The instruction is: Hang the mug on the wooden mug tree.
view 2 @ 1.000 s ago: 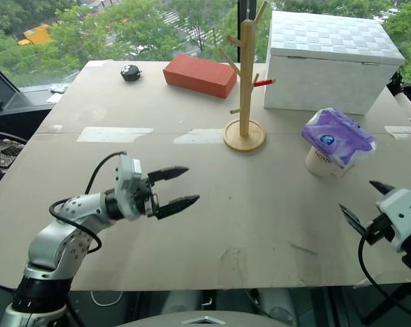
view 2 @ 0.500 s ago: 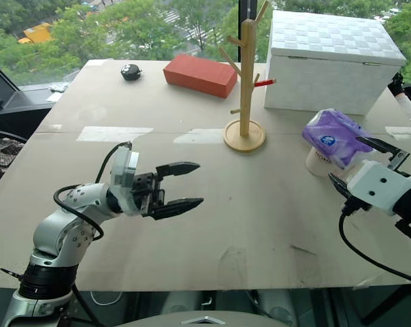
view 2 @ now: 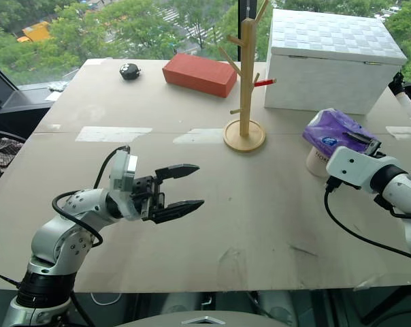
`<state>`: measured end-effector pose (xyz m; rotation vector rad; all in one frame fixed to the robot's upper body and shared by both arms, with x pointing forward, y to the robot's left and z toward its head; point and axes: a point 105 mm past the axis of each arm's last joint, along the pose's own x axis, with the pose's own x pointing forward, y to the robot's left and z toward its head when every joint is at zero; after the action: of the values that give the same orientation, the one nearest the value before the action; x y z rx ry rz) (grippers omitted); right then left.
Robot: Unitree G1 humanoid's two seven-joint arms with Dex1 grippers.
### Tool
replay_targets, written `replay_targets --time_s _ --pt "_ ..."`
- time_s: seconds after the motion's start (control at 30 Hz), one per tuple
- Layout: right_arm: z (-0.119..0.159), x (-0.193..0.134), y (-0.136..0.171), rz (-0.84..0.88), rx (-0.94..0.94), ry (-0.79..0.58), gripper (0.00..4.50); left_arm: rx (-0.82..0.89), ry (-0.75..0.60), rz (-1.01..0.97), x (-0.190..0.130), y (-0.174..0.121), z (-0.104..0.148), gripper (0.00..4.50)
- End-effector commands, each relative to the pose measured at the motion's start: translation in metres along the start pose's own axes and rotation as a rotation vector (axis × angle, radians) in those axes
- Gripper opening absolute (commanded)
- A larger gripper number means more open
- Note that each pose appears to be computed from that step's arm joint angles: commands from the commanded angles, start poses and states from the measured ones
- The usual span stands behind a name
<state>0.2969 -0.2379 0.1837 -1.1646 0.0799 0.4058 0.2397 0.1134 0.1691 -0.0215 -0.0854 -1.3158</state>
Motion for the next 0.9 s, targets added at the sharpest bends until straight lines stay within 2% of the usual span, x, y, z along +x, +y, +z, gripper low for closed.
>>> replay_targets --time_s 0.03,0.13,0.27,0.37,0.43,0.57,0.73,0.83,0.9 --pt "0.01 -0.005 -0.012 -0.028 0.005 -0.032 1.37 0.056 -0.024 0.002 -0.001 -0.004 0.012 4.5" --pt "0.013 -0.01 -0.016 -0.034 0.046 -0.039 0.13 0.056 -0.026 0.003 -0.001 -0.004 0.011 4.5" --pt "0.012 -0.025 -0.038 -0.137 0.182 -0.029 0.05 0.058 -0.035 -0.013 0.001 -0.003 0.012 4.5" --pt "-0.021 -0.047 -0.061 -0.28 0.215 0.112 0.05 0.06 -0.046 -0.027 0.004 -0.002 0.014 4.5" --pt "-0.043 -0.058 -0.065 -0.337 0.235 0.195 0.05 0.058 -0.05 -0.036 0.006 -0.002 0.014 4.5" --pt "-0.105 -0.073 -0.035 -0.364 0.375 0.413 0.05 0.052 -0.055 -0.065 0.011 -0.002 0.013 4.5" --pt "-0.155 -0.072 0.027 -0.181 0.419 0.554 0.05 0.05 -0.057 -0.076 0.015 -0.003 0.013 4.5" --pt "-0.167 -0.071 0.041 -0.141 0.433 0.564 1.08 0.049 -0.05 -0.081 0.014 -0.004 0.012 4.5" --pt "-0.164 -0.072 0.034 -0.151 0.4 0.549 1.88 0.049 -0.047 -0.08 0.013 -0.003 0.013 4.5"
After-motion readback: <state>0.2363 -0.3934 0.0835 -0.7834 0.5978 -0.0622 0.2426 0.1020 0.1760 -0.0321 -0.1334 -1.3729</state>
